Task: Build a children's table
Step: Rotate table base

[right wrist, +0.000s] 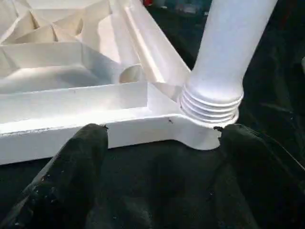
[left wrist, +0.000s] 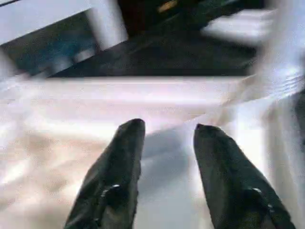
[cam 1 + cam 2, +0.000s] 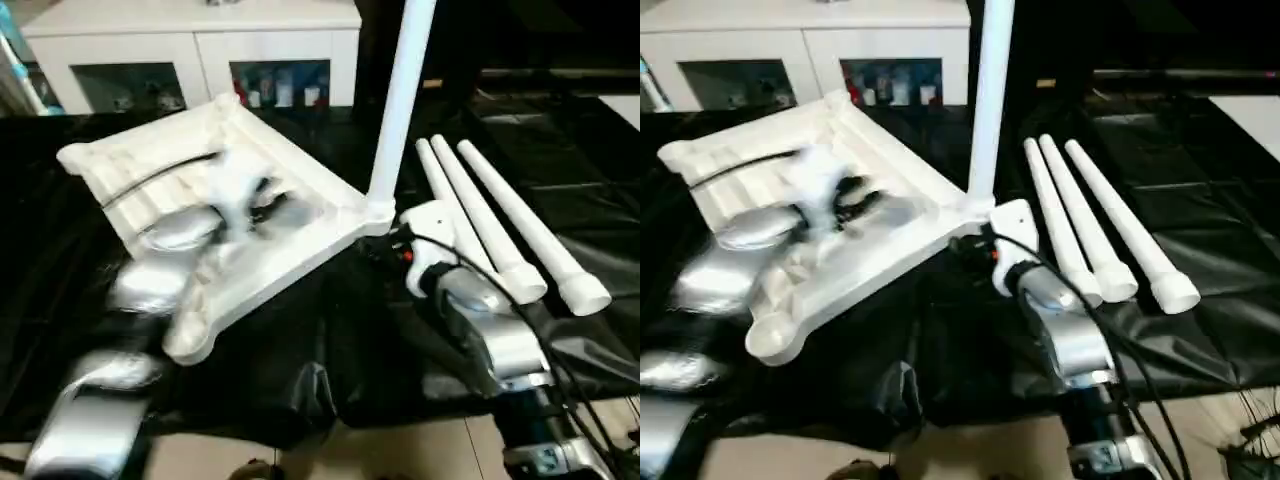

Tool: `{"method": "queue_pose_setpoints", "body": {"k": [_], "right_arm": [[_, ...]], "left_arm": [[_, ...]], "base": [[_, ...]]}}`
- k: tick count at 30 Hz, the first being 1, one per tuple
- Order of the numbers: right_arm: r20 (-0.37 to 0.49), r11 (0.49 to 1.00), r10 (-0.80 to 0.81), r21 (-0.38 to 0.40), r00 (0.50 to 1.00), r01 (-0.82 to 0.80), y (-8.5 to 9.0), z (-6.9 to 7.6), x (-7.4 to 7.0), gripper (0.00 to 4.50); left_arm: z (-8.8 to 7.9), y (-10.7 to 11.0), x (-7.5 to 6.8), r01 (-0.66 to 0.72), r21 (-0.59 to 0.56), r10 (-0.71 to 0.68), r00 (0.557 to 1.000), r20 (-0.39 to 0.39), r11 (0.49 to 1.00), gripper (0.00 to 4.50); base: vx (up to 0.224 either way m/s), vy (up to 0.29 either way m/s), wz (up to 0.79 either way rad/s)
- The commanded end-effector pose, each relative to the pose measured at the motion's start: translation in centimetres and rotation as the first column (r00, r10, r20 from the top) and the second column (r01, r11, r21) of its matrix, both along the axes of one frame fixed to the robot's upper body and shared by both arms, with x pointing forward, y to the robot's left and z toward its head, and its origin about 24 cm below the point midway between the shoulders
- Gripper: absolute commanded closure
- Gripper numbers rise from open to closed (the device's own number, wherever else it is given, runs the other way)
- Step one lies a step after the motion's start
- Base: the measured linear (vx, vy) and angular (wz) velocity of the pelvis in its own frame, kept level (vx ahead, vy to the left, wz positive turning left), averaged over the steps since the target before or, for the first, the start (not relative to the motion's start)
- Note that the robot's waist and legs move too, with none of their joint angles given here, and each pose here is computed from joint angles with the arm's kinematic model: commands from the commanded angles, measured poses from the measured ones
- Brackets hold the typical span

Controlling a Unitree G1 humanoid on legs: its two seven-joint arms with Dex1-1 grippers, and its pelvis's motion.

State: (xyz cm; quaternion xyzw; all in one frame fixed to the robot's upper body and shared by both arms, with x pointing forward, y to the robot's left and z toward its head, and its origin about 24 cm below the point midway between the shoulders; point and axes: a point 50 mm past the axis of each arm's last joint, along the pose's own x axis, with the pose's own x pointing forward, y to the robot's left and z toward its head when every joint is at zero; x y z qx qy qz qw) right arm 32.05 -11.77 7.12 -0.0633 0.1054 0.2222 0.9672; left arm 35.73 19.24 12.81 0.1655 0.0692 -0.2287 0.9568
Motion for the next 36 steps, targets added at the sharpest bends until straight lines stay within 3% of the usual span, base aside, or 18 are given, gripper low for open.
{"method": "queue_pose_setpoints", "body": {"k": [1, 4, 7, 9, 10, 14, 17, 20, 24, 27, 28, 29, 36], "right_arm": [[-0.025, 1.000, 0.002, -0.015, 1.000, -0.003, 0.2, -0.2, 0.3, 0.38], [-0.037, 0.999, 0.002, -0.032, 0.999, -0.004, 0.4, -0.5, 0.6, 0.38], [-0.042, 0.999, 0.003, -0.039, 0.999, -0.005, 0.6, -0.6, 0.8, 0.38], [-0.046, 0.998, 0.000, -0.058, 0.999, -0.003, 0.8, -0.7, 1.1, 0.38], [-0.052, 0.997, -0.005, -0.076, 0.999, 0.001, 1.0, -0.9, 1.4, 0.38], [-0.059, 0.995, -0.015, -0.101, 0.998, 0.009, 1.1, -1.1, 1.7, 0.38], [-0.034, 0.996, -0.030, -0.089, 0.999, 0.027, 1.3, -0.7, 1.9, 0.38], [-0.004, 0.992, -0.091, -0.092, 0.996, 0.090, 0.7, -0.4, 2.2, 0.38], [-0.041, 0.988, -0.107, -0.118, 0.993, 0.102, 0.3, -1.1, 2.3, 0.38], [-0.092, 0.986, -0.046, -0.165, 0.995, 0.030, 1.0, -2.2, 2.0, 0.38], [-0.092, 0.986, -0.046, -0.165, 0.995, 0.030, 1.0, -2.2, 2.0, 0.38], [-0.114, 0.985, -0.002, -0.170, 0.993, -0.018, 1.8, -2.9, 1.9, 0.38], [-0.132, 0.988, 0.075, -0.123, 0.988, -0.091, 3.6, -3.5, 2.4, 0.38]], "left_arm": [[0.3, 2.1, -0.8, -0.083, 0.090, 0.084, 0.996, -0.010, 0.993, 2.29], [0.2, 4.6, -1.6, -0.181, 0.227, 0.188, 0.982, -0.009, 0.957, 2.06], [0.5, 6.0, -2.0, -0.250, 0.269, 0.260, 0.966, -0.002, 0.930, 1.77], [0.9, 7.4, -2.6, -0.325, 0.321, 0.340, 0.940, 0.011, 0.889, 1.70], [0.9, 8.8, -3.3, -0.376, 0.402, 0.403, 0.915, 0.019, 0.835, 1.64], [0.5, 9.9, -4.1, -0.394, 0.469, 0.444, 0.896, 0.005, 0.790, 1.34], [0.1, 10.7, -5.6, -0.390, 0.546, 0.480, 0.877, -0.024, 0.741, 0.94], [-0.3, 11.2, -6.5, -0.380, 0.586, 0.504, 0.862, -0.057, 0.715, 0.93], [-1.6, 11.3, -7.5, -0.349, 0.568, 0.512, 0.846, -0.152, 0.745, 0.53], [-3.2, 10.0, -8.0, -0.264, 0.509, 0.444, 0.854, -0.272, 0.819, 0.37], [-3.2, 10.0, -8.0, -0.264, 0.509, 0.444, 0.854, -0.272, 0.819, 0.24], [-4.3, 8.5, -8.2, -0.199, 0.434, 0.364, 0.867, -0.340, 0.879, 0.15], [-5.2, 5.9, -9.2, -0.027, 0.355, 0.193, 0.875, -0.443, 0.934, 0.05]], "base": [[0.000, 0.000, 0.00], [0.000, 0.000, 0.00], [0.000, 0.000, 0.00], [0.000, 0.000, 0.00], [0.000, 0.000, 0.00], [0.000, 0.000, 0.00], [0.000, 0.000, 0.00], [0.000, 0.000, 0.00], [0.000, 0.000, 0.00], [0.000, 0.000, 0.00], [0.000, 0.000, 0.00], [0.000, 0.000, 0.00], [0.000, 0.000, 0.00]]}}
